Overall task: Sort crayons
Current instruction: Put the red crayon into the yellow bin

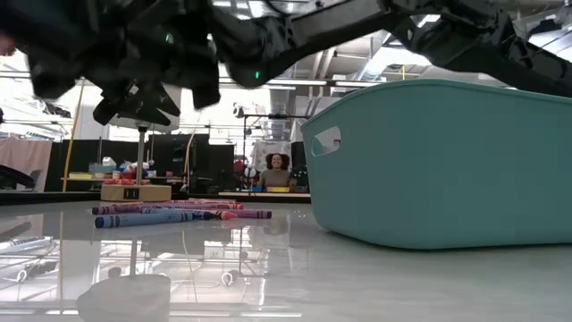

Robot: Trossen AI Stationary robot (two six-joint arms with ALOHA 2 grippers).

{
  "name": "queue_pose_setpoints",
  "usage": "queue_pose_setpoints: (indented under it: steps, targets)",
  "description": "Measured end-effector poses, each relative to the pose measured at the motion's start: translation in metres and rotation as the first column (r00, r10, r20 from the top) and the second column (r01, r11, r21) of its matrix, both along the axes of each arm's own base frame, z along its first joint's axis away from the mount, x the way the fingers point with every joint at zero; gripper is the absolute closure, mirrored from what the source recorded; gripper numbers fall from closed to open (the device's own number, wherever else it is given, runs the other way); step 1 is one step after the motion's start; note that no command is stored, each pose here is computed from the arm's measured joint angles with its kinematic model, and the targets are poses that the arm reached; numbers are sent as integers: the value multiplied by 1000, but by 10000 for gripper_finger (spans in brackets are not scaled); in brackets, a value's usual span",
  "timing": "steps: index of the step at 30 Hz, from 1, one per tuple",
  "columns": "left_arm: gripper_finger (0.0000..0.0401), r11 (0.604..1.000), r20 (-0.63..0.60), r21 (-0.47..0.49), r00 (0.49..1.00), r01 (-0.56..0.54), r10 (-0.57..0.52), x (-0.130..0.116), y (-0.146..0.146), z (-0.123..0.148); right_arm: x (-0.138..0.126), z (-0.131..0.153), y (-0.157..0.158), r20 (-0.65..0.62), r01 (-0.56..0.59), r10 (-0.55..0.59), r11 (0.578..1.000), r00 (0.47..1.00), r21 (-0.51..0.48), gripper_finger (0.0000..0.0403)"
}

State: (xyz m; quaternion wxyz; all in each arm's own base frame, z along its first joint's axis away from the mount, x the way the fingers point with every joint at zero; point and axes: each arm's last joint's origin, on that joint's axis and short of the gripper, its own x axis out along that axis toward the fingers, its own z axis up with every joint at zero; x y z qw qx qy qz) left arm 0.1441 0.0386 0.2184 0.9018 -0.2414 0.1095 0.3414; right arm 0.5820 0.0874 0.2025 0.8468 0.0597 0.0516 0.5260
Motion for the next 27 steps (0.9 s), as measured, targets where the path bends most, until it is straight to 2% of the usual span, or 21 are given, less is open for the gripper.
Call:
queue_pose_setpoints:
  steps: [4, 8, 27]
  targets:
    - [250, 1000, 18, 0, 1000, -1, 1, -3, 1, 2, 3, -10, -3, -40, 9, -8, 999, 999, 31, 400]
    - [250, 1000, 24, 11, 1000, -5, 5, -5, 2, 4, 4, -10, -5, -42, 74, -73, 997, 996, 21, 400]
    - [250, 1000, 27, 23, 1000, -7, 6, -5, 2, 5, 6, -21, 4, -123, 162, -161, 987, 979, -1, 400]
